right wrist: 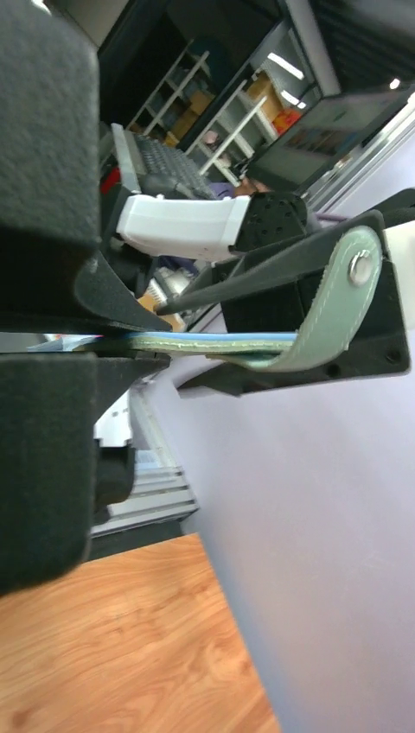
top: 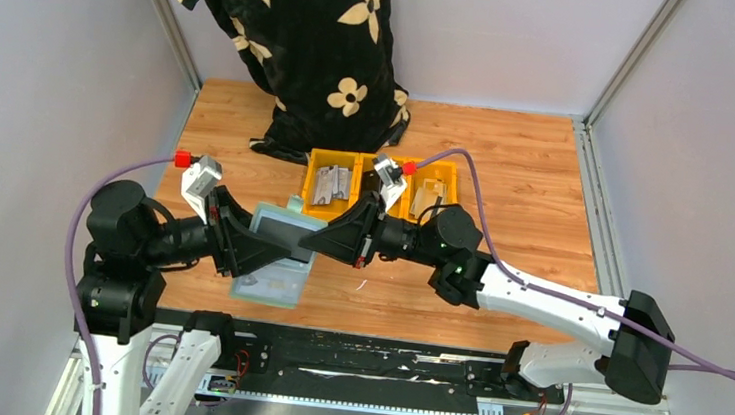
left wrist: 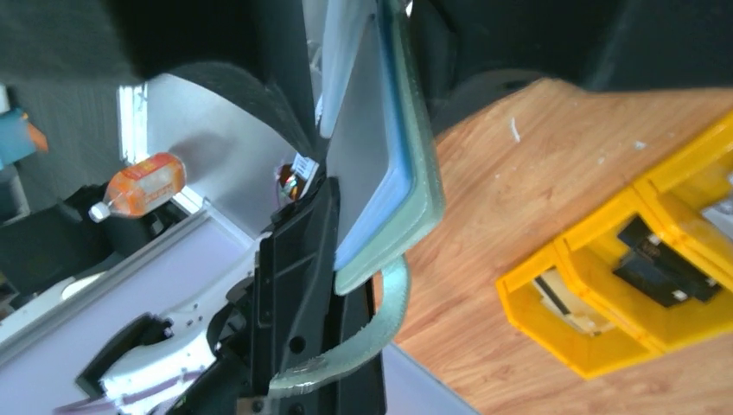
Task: Take the credit cards out of the card holder
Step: Remove the credit card from the card holder.
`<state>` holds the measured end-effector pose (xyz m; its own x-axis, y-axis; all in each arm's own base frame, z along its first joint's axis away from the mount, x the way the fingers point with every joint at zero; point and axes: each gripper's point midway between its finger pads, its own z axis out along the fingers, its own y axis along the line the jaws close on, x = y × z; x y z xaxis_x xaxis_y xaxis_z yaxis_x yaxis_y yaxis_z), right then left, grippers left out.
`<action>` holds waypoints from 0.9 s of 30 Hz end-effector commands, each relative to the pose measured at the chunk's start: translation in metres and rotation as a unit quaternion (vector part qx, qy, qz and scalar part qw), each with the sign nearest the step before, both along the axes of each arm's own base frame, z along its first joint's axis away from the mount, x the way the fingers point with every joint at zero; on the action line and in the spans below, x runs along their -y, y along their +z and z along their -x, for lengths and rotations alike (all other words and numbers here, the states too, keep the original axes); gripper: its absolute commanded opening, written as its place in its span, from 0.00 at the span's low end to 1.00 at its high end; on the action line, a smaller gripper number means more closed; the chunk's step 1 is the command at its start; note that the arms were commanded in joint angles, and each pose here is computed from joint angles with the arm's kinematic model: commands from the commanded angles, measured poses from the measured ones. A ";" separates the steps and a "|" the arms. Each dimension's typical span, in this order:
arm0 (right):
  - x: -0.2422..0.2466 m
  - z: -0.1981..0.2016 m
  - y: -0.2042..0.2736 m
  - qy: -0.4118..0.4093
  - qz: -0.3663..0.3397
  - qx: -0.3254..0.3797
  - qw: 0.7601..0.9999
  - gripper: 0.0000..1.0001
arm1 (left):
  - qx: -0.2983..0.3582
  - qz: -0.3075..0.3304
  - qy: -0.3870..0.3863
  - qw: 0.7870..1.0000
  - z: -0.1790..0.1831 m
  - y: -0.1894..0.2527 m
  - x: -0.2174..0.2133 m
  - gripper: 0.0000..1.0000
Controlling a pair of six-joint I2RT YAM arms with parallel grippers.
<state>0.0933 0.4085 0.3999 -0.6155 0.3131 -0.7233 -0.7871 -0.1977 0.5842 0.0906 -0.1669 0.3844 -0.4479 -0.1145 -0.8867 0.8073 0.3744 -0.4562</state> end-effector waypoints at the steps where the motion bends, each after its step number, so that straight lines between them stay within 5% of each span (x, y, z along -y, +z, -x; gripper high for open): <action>1: 0.016 0.003 0.008 0.024 0.068 0.047 0.996 0.00 | -0.042 0.018 0.021 0.999 -0.011 -0.014 0.000 0.59; 5: 0.026 0.004 -0.029 0.039 0.240 0.102 0.965 0.00 | -0.043 0.015 0.000 0.999 -0.008 -0.022 0.002 0.67; 10: 0.023 0.010 -0.047 0.107 0.333 0.125 0.928 0.00 | -0.033 0.018 -0.050 0.998 0.010 -0.025 0.006 0.65; 27: 0.009 0.035 -0.035 0.168 0.358 0.172 0.902 0.00 | -0.019 0.022 -0.107 0.994 0.038 -0.055 0.008 0.52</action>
